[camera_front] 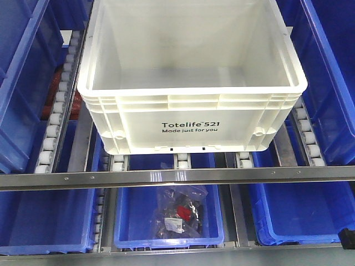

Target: Place moving items into box and shelve

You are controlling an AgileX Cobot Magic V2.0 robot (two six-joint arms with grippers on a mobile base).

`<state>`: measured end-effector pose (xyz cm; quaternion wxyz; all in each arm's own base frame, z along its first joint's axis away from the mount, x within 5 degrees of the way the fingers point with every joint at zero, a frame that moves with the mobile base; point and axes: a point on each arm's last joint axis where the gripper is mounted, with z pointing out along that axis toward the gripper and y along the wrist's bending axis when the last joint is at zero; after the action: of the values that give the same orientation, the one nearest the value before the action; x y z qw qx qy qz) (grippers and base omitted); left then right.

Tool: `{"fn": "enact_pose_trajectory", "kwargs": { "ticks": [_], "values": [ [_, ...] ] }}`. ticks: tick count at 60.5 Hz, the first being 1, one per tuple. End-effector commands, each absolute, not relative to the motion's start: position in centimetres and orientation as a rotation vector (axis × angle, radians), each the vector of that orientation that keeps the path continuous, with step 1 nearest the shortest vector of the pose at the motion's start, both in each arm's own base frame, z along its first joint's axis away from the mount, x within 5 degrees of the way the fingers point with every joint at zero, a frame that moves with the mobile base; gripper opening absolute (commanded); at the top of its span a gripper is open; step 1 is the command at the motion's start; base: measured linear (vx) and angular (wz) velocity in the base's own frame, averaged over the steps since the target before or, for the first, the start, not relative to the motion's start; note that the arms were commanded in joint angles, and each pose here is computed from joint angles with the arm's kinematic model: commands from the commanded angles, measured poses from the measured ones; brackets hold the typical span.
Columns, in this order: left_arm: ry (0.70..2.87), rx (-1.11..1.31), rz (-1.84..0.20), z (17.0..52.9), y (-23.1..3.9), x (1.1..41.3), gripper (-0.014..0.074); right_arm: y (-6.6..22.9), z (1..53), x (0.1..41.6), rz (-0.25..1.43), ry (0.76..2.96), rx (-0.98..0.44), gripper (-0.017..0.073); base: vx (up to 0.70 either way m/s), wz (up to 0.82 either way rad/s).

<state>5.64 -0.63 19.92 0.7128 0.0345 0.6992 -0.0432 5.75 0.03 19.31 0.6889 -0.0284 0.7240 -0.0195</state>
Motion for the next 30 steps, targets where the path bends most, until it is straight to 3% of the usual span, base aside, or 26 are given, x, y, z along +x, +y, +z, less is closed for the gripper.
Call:
{"fn": "enact_pose_trajectory", "kwargs": {
  "ticks": [1, 30],
  "values": [
    [1.481, 0.061, -0.104, 20.02, -0.59, 5.64, -0.0006, 0.11, 19.87, 5.91, -0.04, 1.554, -0.069, -0.0009, 0.0, 0.0],
    [1.481, 0.061, -0.104, 20.02, -0.59, 5.64, -0.0006, 0.11, 19.87, 5.91, -0.04, 1.554, -0.069, -0.0009, 0.0, 0.0]
  ]
}}
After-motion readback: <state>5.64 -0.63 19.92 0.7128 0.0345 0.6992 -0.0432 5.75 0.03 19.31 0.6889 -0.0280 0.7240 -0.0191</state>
